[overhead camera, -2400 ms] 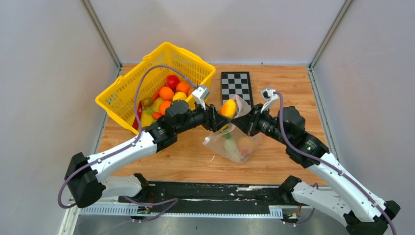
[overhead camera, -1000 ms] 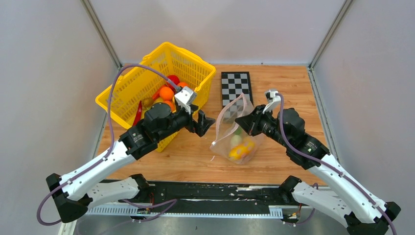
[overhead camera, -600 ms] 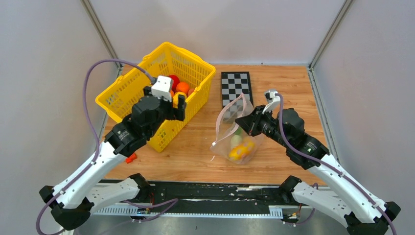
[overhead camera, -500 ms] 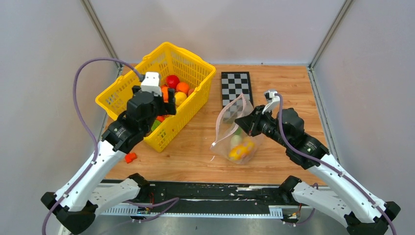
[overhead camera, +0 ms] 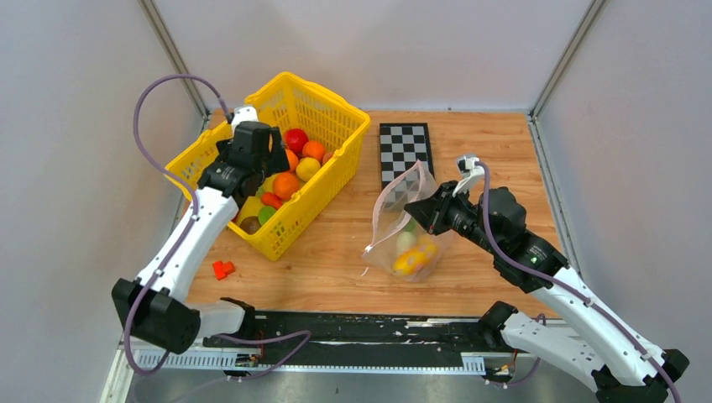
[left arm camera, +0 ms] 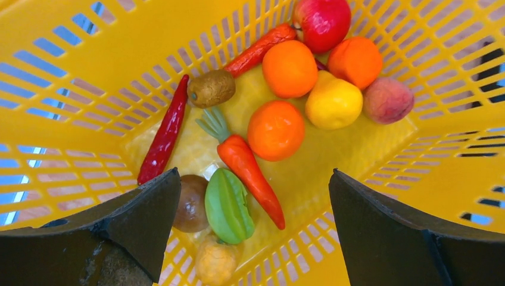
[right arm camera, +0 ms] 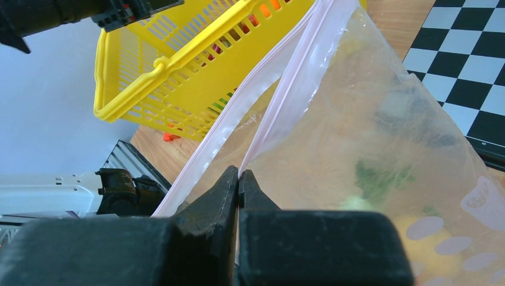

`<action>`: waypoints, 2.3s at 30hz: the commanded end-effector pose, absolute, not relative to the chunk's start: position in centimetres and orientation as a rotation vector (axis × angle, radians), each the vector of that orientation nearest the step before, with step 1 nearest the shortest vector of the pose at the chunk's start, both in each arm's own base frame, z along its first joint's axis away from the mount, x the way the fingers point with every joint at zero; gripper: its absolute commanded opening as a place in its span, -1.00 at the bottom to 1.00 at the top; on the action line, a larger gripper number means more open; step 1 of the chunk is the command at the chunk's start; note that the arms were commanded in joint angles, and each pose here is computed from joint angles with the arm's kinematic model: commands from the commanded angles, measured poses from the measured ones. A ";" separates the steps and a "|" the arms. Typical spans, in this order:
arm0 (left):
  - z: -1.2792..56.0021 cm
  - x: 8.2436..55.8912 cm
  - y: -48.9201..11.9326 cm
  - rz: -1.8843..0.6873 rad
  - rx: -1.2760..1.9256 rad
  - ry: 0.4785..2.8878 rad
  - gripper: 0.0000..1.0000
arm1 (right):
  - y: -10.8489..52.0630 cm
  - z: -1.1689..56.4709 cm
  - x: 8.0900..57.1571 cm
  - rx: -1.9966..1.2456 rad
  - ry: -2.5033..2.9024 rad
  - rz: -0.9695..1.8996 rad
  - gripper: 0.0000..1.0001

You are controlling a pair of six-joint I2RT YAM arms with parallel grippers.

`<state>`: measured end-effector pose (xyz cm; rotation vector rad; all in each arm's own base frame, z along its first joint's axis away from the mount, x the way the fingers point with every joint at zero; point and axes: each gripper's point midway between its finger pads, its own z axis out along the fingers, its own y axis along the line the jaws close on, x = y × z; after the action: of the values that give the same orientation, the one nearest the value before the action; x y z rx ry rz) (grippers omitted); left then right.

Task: Place the food in the zip-top bag and seal the zipper
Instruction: Pick up the fake fruit from the bin.

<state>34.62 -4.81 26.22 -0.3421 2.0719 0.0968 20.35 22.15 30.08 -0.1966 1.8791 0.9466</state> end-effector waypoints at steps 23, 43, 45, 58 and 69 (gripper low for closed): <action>10.3 39.0 -2.4 0.239 -0.702 2.457 0.93 | 22.0 31.7 19.8 -0.176 1.817 1.001 -1.00; 3.0 37.8 -3.6 0.215 -0.651 2.605 0.51 | 21.8 31.6 19.8 -0.173 1.822 0.992 -1.00; 3.2 38.2 -4.1 0.179 -0.591 2.607 0.61 | 21.9 31.6 19.8 -0.174 1.824 0.991 -1.00; 7.1 42.5 -6.7 0.069 -0.119 2.525 0.97 | 22.0 31.3 19.9 -0.175 1.835 0.990 -1.00; 11.3 43.2 -8.0 -0.071 -0.103 2.344 0.97 | 21.9 31.3 19.8 -0.167 1.835 0.992 -1.00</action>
<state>42.16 -6.85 8.15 -0.1414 2.4581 0.0025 19.88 21.80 30.36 -0.1837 1.8642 0.9633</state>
